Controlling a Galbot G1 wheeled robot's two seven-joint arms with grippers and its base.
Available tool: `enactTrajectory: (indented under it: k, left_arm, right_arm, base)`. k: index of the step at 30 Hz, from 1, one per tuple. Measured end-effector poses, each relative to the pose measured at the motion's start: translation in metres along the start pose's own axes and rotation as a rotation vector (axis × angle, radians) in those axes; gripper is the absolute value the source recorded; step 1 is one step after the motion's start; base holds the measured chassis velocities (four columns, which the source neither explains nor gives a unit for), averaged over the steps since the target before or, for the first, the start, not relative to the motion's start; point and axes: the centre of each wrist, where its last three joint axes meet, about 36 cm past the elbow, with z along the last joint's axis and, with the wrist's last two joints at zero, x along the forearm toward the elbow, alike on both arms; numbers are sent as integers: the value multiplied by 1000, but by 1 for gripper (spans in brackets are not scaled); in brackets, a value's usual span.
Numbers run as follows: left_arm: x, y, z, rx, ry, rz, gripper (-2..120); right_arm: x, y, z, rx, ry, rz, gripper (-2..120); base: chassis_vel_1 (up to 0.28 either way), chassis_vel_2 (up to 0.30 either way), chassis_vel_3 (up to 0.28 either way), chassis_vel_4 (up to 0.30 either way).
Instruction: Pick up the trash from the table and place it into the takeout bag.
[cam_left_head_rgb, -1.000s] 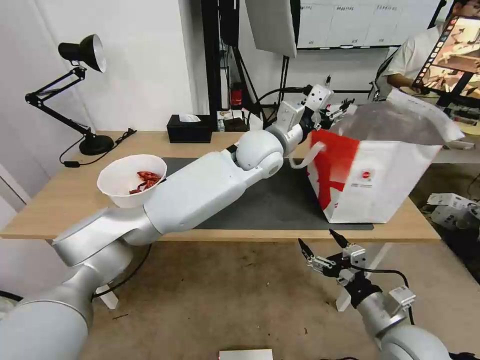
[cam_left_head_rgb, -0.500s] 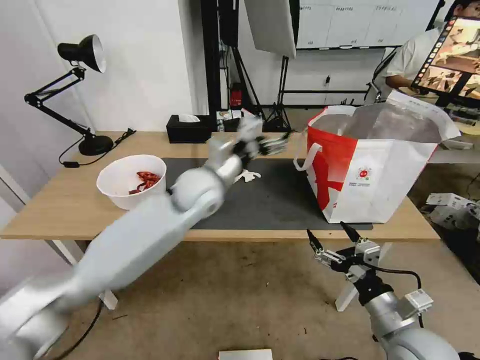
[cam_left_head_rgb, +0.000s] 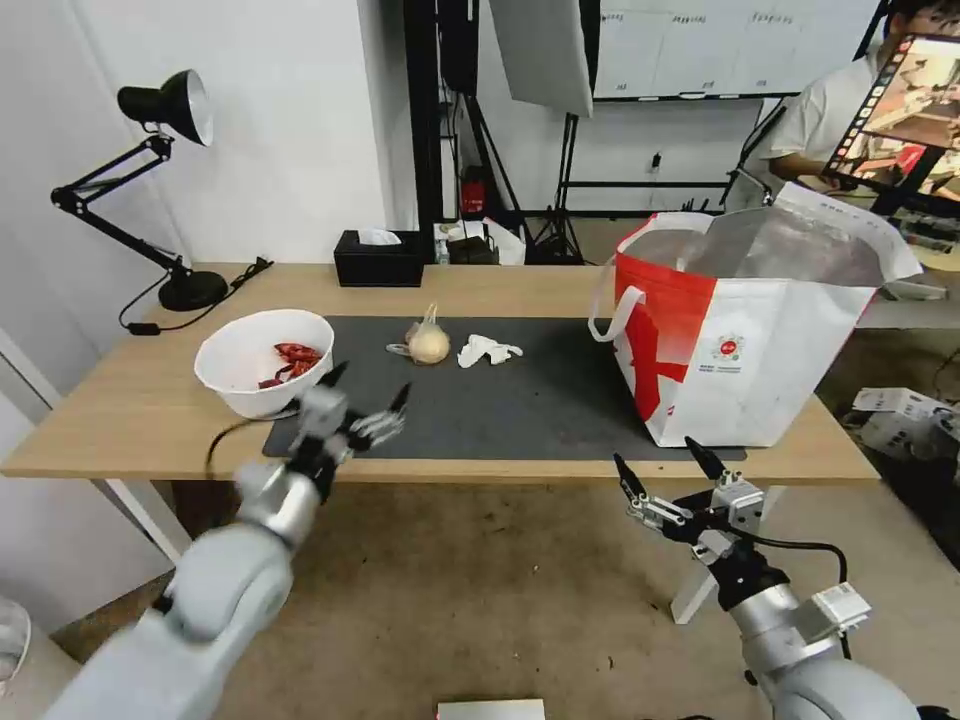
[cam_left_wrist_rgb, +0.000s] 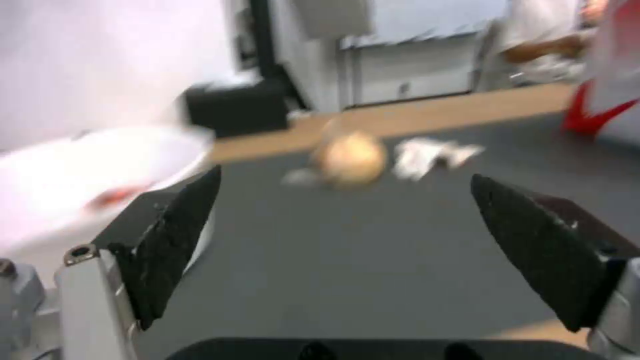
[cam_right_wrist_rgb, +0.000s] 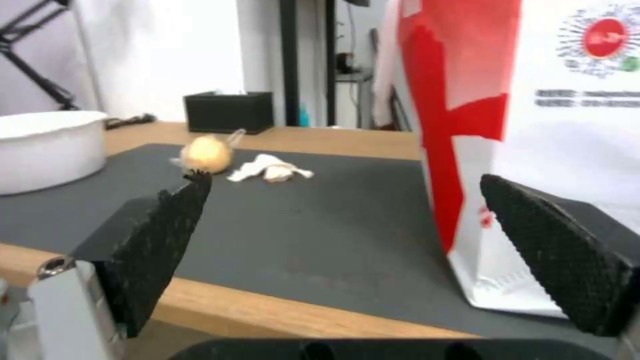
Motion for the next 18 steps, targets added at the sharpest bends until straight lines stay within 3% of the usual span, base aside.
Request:
enactTrajectory:
  k: [4,7,12,18]
  left_arm:
    - [32,1,14,-40,69,-107,100]
    - [46,4,28,-87,83,-141,100]
    - [60,3,48,-90,113,-163,100]
    - [62,-2,53,-77,115,-167,100]
  right_arm:
    - [6,0,6,49,15,48,100]
    - [11,0,12,78,25,64,100]
    - [19,1,27,93,47,85,100]
    - [20,4,32,80,60,88,100]
  base:
    - [0,0,0,0]
    - [0,0,0,0]
    - [0,0,0,0]
    - [0,0,0,0]
